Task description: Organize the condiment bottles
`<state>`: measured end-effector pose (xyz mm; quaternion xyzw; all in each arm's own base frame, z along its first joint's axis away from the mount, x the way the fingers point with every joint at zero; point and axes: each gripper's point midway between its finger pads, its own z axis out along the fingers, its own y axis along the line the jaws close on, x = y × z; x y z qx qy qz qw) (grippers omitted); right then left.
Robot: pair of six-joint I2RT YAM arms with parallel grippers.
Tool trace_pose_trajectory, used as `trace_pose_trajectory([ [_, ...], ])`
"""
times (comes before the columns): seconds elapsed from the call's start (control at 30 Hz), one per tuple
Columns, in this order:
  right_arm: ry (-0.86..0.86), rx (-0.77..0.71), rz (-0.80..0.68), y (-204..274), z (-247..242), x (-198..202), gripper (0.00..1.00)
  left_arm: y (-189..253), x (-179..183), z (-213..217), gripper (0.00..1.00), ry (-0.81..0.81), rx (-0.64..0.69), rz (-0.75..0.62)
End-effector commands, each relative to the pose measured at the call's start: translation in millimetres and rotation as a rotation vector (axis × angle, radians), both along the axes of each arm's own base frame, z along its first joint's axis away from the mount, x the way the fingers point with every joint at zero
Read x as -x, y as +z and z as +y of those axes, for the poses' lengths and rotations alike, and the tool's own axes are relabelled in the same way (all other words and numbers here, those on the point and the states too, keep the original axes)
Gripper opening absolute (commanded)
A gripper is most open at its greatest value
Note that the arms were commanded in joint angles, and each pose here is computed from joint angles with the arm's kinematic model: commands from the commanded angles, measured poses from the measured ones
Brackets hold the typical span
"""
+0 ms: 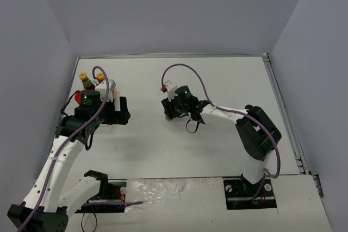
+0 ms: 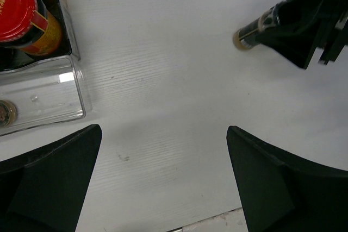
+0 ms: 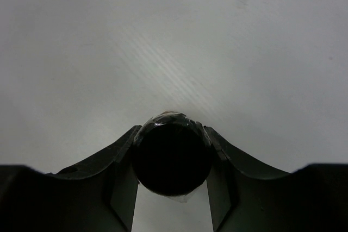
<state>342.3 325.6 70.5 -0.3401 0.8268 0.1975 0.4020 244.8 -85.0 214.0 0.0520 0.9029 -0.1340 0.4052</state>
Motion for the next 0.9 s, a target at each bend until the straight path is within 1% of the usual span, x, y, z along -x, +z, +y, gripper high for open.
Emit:
trace_pose_trajectory([
  [0.0,0.201,-0.112,-0.112,44,60,42,0.09,16,-10,-9,0.97,-0.02,0.036,-0.065],
  [0.1,0.257,-0.089,-0.127,39,79,63,0.11,16,-9,-9,0.97,-0.021,0.04,-0.063],
  [0.17,0.273,-0.09,-0.12,33,87,70,0.13,15,-8,-10,0.97,-0.021,0.041,-0.057],
  [0.27,0.285,-0.075,-0.112,25,93,74,0.2,12,-6,-12,0.97,-0.03,0.049,-0.046],
  [0.33,0.287,-0.064,-0.11,20,95,76,0.28,11,-6,-13,0.97,-0.034,0.053,-0.043],
  [0.47,0.286,-0.062,-0.118,23,96,79,0.61,9,-3,-17,0.97,-0.049,0.069,-0.029],
  [0.53,0.28,-0.061,-0.126,27,94,80,0.74,8,-2,-18,0.97,-0.055,0.073,-0.025],
  [0.57,0.279,-0.064,-0.129,30,93,80,0.74,8,-2,-19,0.97,-0.057,0.075,-0.024],
  [0.6,0.276,-0.069,-0.139,37,92,82,0.82,8,-1,-20,0.97,-0.062,0.082,-0.022],
  [0.67,0.264,-0.077,-0.15,47,86,84,0.92,9,0,-22,0.97,-0.066,0.092,-0.02],
  [0.7,0.258,-0.081,-0.156,53,82,85,0.95,10,0,-24,0.97,-0.071,0.1,-0.019],
  [0.8,0.21,-0.107,-0.203,85,64,87,1.0,11,1,-27,0.97,-0.071,0.112,-0.011],
  [0.87,0.167,-0.096,-0.209,96,44,92,1.0,12,1,-29,0.97,-0.074,0.12,-0.005],
])
